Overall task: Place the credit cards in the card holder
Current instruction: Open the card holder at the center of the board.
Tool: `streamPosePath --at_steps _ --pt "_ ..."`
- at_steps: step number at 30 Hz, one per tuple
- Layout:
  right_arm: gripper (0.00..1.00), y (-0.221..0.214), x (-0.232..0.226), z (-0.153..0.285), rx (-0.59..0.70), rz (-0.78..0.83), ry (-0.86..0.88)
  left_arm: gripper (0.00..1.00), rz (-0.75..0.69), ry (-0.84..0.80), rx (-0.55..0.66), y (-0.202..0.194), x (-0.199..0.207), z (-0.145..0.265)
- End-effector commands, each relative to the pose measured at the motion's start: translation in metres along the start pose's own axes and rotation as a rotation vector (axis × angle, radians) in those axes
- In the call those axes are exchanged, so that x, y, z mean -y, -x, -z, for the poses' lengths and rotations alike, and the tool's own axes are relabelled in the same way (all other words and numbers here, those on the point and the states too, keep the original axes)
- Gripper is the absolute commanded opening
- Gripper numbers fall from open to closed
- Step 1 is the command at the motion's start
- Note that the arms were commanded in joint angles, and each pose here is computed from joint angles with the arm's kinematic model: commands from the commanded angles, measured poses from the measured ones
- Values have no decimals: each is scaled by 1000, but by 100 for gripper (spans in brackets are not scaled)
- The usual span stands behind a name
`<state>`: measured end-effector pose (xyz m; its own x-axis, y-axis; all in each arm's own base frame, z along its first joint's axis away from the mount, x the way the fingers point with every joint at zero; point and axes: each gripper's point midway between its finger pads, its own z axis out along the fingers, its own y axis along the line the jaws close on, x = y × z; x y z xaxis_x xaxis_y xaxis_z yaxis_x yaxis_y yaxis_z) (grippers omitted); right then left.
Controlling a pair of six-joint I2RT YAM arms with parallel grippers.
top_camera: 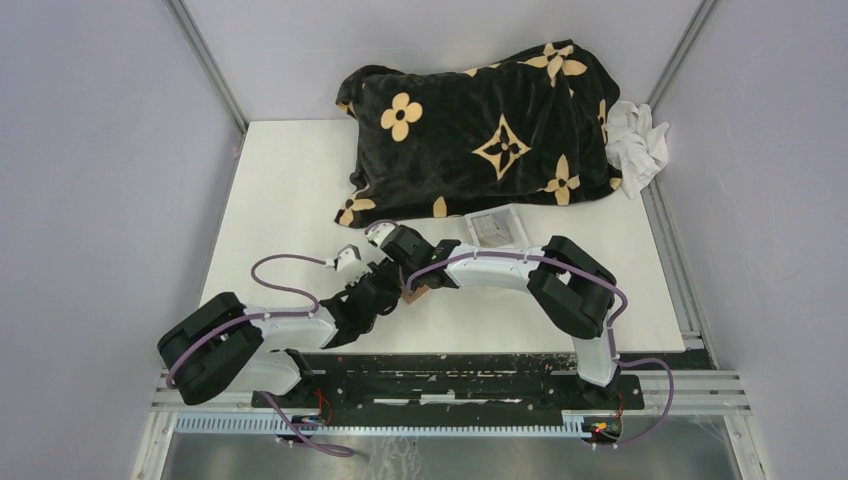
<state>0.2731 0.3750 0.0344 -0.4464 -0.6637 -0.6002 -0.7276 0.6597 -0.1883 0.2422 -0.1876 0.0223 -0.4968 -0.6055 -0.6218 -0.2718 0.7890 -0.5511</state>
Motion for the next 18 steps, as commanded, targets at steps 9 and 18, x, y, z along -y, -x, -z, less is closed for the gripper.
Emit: streamPosePath --at_steps 9,18 --pt "58 5 5 -14 -33 16 49 35 -13 115 -2 -12 -18 -15" --pt "41 -2 14 -21 -52 -23 28 31 -5 145 -21 -20 -31 -16"
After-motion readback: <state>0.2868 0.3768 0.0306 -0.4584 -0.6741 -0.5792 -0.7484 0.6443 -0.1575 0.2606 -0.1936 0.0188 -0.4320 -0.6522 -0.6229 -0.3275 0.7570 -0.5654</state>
